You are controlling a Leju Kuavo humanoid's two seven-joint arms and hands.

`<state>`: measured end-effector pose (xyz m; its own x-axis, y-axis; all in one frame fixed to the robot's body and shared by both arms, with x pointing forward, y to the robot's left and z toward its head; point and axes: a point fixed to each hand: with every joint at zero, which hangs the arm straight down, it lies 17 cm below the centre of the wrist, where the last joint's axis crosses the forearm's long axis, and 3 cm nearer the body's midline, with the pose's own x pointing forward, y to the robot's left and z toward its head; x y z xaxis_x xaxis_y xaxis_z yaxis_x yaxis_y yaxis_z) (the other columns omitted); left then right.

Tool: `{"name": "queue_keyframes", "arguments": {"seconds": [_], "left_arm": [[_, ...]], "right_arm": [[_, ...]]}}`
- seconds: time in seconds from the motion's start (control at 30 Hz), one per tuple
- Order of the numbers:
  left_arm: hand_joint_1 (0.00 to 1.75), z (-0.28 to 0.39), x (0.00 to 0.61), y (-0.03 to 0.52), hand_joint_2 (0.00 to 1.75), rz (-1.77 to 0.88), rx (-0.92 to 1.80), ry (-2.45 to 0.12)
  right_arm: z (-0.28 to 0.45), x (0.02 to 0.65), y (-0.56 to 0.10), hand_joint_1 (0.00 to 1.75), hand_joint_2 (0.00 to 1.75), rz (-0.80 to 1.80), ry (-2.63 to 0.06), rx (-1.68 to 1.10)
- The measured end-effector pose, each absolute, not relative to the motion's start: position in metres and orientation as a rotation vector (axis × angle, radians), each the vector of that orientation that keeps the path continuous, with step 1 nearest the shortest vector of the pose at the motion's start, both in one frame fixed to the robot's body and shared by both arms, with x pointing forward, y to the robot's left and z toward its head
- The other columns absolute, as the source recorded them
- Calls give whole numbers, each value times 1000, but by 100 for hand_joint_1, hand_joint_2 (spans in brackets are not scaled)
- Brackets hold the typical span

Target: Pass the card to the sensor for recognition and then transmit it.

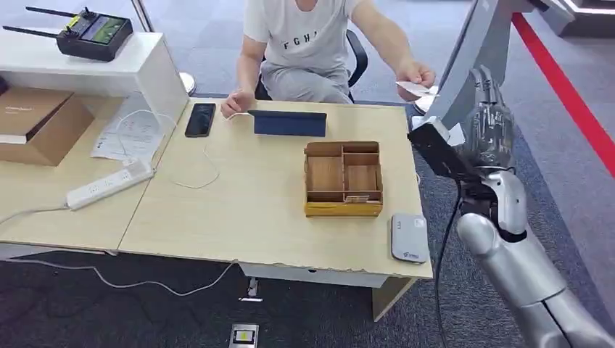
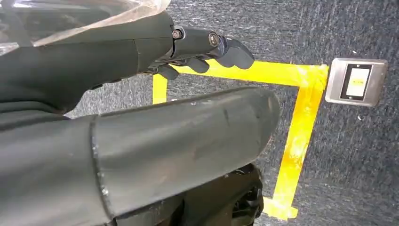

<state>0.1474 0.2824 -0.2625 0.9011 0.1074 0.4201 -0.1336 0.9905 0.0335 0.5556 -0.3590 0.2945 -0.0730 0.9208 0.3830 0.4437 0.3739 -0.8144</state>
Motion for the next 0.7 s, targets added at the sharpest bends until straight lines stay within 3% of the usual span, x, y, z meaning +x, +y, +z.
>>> {"name": "queue_keyframes", "arguments": {"seconds": [0.7], "left_arm": [[0,-258,171,280,0,71,70,-436]], "right_arm": [[238,592,-416,0,175,532,-1499,-1144]]}}
